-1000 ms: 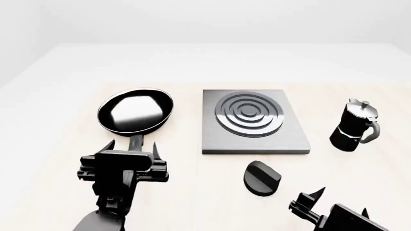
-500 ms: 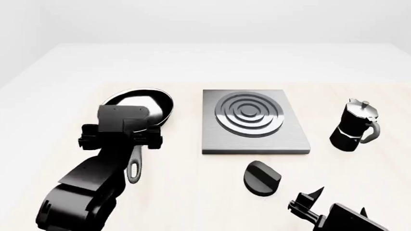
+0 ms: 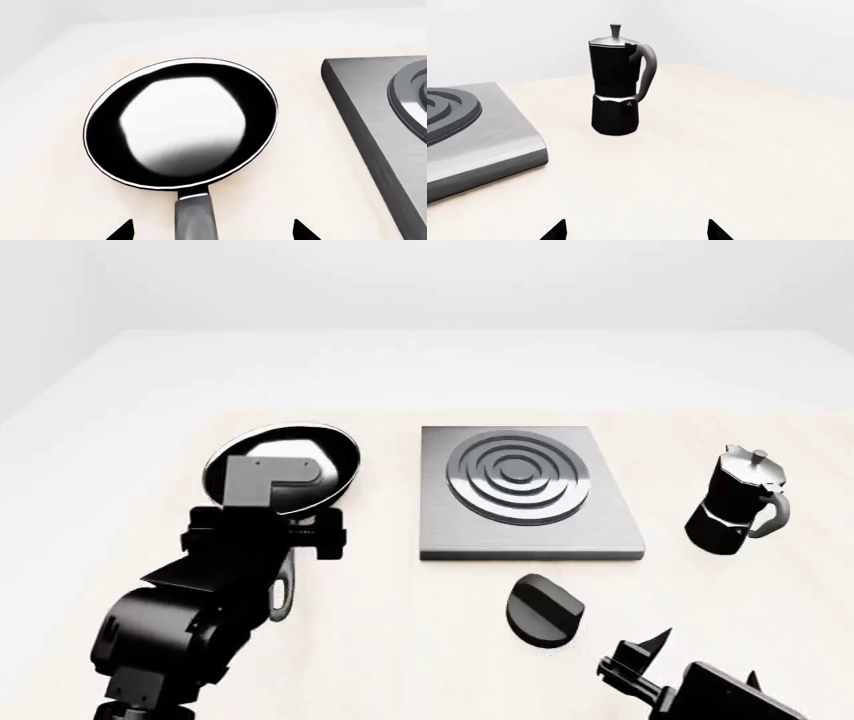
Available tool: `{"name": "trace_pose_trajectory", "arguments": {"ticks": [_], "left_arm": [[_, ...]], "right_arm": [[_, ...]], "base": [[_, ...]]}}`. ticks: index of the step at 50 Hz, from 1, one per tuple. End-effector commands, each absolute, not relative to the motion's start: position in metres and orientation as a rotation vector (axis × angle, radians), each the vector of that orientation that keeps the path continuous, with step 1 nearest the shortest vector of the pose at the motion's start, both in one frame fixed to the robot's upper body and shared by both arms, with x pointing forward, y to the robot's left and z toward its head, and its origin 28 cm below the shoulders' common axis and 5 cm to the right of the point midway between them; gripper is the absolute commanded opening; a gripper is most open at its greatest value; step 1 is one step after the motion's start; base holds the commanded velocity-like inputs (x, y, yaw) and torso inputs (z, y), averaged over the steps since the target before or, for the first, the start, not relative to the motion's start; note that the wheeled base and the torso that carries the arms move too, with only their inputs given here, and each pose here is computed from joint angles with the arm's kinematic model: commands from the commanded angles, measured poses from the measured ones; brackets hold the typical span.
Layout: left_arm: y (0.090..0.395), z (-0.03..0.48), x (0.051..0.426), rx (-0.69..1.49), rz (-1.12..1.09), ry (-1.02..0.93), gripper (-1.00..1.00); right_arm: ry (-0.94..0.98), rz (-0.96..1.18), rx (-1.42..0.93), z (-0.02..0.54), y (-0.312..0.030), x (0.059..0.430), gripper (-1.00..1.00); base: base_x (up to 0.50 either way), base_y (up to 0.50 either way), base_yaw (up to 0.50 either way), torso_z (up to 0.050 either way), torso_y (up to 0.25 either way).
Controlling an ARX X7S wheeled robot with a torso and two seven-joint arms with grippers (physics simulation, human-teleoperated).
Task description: Turn on the stove and put the frying pan on it.
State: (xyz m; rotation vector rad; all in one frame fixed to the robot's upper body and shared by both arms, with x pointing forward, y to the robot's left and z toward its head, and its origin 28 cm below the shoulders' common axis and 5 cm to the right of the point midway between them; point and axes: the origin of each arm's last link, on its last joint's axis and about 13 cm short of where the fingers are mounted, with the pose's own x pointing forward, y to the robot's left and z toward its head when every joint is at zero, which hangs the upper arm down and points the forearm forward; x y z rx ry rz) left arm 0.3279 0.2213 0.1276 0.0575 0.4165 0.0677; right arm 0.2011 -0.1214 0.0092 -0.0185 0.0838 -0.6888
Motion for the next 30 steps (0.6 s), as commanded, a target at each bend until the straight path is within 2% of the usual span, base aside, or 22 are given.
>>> {"name": "trace_pose_trajectory", "arguments": {"ticks": [1, 14, 30], "left_arm": [[0.217, 0.134, 0.331, 0.015, 0.032, 0.457, 1.00], [0.217, 0.125, 0.341, 0.035, 0.107, 0.517, 1.00], [0.214, 0.112, 0.337, 0.014, 0.057, 0.590, 1.00]], "right_arm": [[0.088, -0.685, -0.021, 0.009, -0.121, 0.201, 1.00], [0.092, -0.684, -0.020, 0.008, -0.121, 0.202, 1.00], [0.091, -0.684, -0.020, 0.009, -0.121, 0.201, 1.00]], "base": [[0.00, 0.00, 0.00, 0.000, 0.000], [0.00, 0.00, 0.00, 0.000, 0.000], [0.00, 0.00, 0.00, 0.000, 0.000]]}}
